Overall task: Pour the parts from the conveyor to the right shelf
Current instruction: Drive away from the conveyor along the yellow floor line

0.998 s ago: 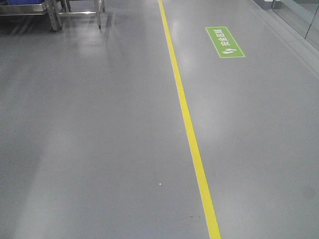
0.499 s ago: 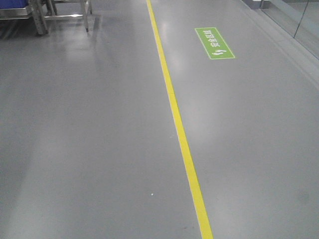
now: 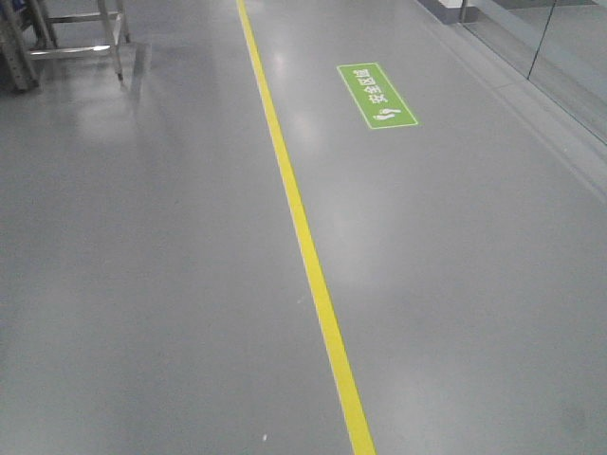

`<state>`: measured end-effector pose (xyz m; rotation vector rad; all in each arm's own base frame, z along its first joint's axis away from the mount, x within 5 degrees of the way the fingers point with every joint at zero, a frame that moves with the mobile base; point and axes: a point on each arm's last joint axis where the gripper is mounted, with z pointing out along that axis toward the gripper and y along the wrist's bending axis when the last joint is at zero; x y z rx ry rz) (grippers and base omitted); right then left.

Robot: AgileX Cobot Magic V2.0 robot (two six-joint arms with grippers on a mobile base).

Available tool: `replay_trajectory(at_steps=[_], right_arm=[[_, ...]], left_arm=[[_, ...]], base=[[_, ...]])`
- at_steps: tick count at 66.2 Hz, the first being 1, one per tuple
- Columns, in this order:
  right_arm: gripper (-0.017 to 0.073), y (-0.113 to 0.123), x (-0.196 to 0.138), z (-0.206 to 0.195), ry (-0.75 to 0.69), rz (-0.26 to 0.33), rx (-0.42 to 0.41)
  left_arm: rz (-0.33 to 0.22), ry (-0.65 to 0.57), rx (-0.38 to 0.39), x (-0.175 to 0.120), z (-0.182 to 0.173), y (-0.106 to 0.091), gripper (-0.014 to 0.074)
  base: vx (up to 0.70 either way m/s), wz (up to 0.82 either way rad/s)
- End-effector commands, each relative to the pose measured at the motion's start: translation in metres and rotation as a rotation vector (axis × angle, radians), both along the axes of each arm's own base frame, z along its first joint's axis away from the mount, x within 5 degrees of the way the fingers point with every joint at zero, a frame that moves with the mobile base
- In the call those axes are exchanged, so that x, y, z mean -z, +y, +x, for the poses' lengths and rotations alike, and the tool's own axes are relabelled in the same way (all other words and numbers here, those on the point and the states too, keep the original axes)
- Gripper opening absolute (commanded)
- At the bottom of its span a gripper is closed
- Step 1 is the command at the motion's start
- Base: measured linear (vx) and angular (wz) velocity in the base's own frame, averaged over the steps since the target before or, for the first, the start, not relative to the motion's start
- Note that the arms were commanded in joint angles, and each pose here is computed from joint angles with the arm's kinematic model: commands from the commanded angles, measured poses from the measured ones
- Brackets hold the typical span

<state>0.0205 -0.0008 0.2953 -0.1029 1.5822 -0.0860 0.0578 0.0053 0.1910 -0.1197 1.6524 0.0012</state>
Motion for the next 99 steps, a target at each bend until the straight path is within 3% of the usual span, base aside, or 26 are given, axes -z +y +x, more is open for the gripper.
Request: replay_trajectory(at_steps=[1, 69, 99], right_arm=[[-0.0005, 0.0, -0.0151, -0.0001, -0.09, -0.009, 0.004], [-0.0005, 0.0, -0.0145, -0.0001, -0.082, -0.009, 0.004], [-0.0005, 0.0, -0.0145, -0.0001, -0.082, -0.009, 0.004]], left_arm=[[0.0, -0.078, 0.021, -0.014, 0.0007, -0.0017, -0.0006], [0.0, -0.078, 0.021, -0.014, 0.0007, -0.0017, -0.0006], [0.0, -0.078, 0.021, -0.014, 0.0007, -0.0017, -0.0006]], base=[[0.56, -0.17], [0.58, -0.18], [0.66, 0.18]])
